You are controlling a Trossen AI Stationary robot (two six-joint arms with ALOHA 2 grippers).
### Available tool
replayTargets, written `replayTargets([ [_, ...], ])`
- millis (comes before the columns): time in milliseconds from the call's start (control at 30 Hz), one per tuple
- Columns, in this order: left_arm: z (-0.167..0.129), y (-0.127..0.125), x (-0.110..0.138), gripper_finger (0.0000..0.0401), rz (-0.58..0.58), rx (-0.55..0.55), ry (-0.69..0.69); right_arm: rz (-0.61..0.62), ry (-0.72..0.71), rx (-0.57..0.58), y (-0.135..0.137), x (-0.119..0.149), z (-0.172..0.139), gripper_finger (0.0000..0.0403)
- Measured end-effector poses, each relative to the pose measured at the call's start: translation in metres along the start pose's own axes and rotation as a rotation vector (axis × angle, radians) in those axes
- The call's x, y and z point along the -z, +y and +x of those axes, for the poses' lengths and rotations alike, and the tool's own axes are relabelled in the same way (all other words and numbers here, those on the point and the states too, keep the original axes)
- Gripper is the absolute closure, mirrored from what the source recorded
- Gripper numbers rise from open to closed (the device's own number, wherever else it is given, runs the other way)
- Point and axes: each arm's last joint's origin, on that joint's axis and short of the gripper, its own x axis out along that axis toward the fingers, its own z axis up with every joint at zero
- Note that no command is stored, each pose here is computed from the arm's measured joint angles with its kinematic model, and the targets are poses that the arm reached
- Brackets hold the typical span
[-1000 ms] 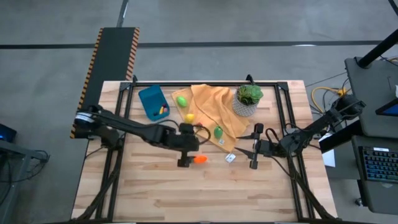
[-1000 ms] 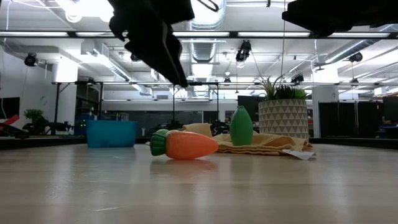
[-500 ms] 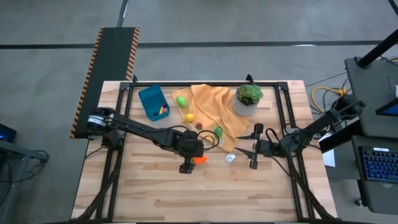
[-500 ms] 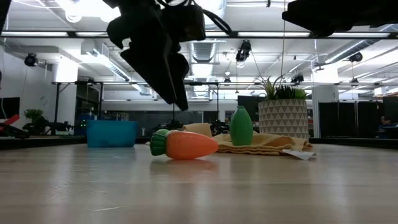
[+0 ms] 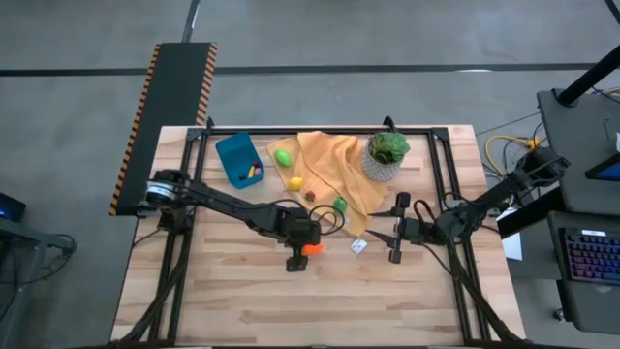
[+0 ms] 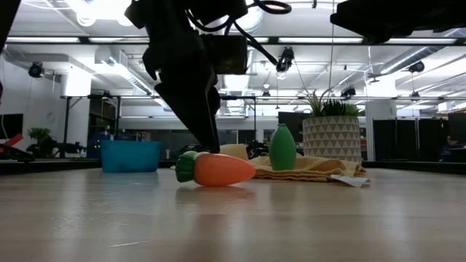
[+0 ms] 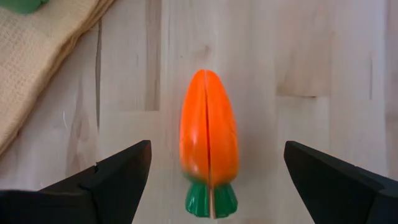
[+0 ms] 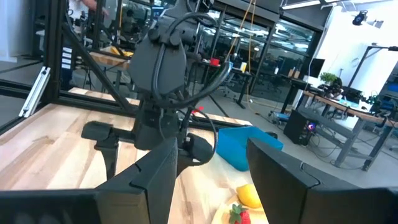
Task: Pick and placing Produce into tupperware
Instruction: Put the carrot into the blue bin
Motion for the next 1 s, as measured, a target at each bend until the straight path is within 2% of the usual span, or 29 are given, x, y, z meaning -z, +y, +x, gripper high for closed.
replayTargets([
  [267,0.003,0.002,0.002,0.0049,-0.03,-0.049,-0.005,-0.001,0.001,0.0,0.0,0.0,0.0,0.0216],
  [767,0.01,0.003,0.007,0.0049,-0.079,-0.042,-0.027,-0.001,0.001,0.0,0.0,0.0,0.0,0.0216],
  [1000,0.027,0.003,0.007,0.0049,-0.08,-0.037,-0.035,-0.001,0.001,-0.001,0.0,0.001,0.0,0.0216],
])
